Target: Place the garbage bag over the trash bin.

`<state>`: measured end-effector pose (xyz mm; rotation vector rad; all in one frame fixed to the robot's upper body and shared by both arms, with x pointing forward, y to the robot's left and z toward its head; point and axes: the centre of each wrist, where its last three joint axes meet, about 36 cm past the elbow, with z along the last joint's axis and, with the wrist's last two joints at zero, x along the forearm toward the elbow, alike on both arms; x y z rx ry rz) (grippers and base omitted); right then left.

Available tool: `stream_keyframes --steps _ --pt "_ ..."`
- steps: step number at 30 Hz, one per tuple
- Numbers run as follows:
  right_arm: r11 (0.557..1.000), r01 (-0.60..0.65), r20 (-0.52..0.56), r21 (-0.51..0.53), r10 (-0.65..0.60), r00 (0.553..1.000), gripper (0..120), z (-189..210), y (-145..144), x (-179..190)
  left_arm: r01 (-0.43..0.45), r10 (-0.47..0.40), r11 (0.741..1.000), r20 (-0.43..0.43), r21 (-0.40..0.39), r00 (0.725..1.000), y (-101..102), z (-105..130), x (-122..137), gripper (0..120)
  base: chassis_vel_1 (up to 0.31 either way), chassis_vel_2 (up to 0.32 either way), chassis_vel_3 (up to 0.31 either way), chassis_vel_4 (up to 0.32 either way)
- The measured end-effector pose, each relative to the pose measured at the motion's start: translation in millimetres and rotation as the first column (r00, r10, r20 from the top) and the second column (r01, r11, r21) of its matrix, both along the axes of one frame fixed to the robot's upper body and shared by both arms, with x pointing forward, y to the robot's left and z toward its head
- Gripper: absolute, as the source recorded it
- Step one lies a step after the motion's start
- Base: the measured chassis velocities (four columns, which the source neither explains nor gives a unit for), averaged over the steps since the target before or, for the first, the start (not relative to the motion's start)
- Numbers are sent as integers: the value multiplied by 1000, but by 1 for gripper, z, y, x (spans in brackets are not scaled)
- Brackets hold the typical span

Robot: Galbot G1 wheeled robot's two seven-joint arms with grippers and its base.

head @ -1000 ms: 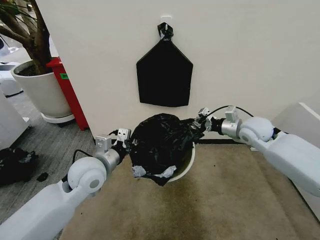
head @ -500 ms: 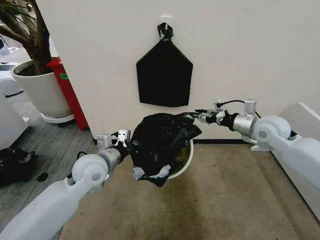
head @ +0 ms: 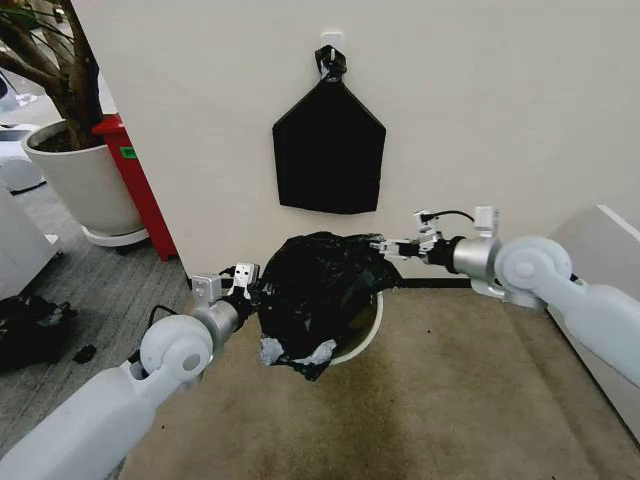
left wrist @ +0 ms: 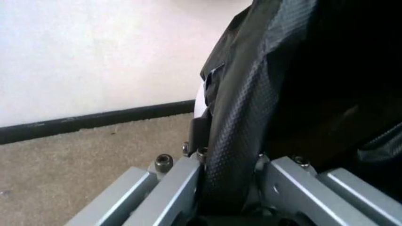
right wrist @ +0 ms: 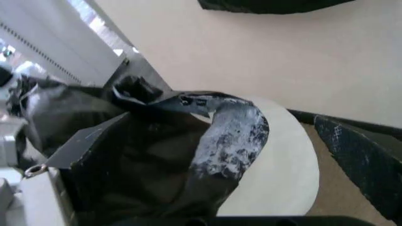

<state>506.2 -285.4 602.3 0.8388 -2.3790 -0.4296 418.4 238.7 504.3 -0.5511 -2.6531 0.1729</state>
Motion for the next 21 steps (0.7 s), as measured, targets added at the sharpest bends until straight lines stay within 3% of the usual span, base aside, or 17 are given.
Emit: stream_keyframes --steps 8,14,18,21 --pt "983 185 -66 -15 -185 980 100 41 20 -28 -59 57 998 -44 -30 997 2 -5 3 0 0 0 0 0" --pt "924 381 -121 -23 -381 917 100 82 37 -66 -140 128 985 -117 -103 985 -3 0 9 0 0 0 0 0" --pt "913 407 -98 -22 -407 908 100 85 46 -91 -202 183 971 -148 -127 972 -7 6 14 0 0 0 0 0" --pt "898 440 -14 -13 -440 898 100 75 68 -141 -271 245 952 -178 -144 953 -11 15 22 0 0 0 0 0"
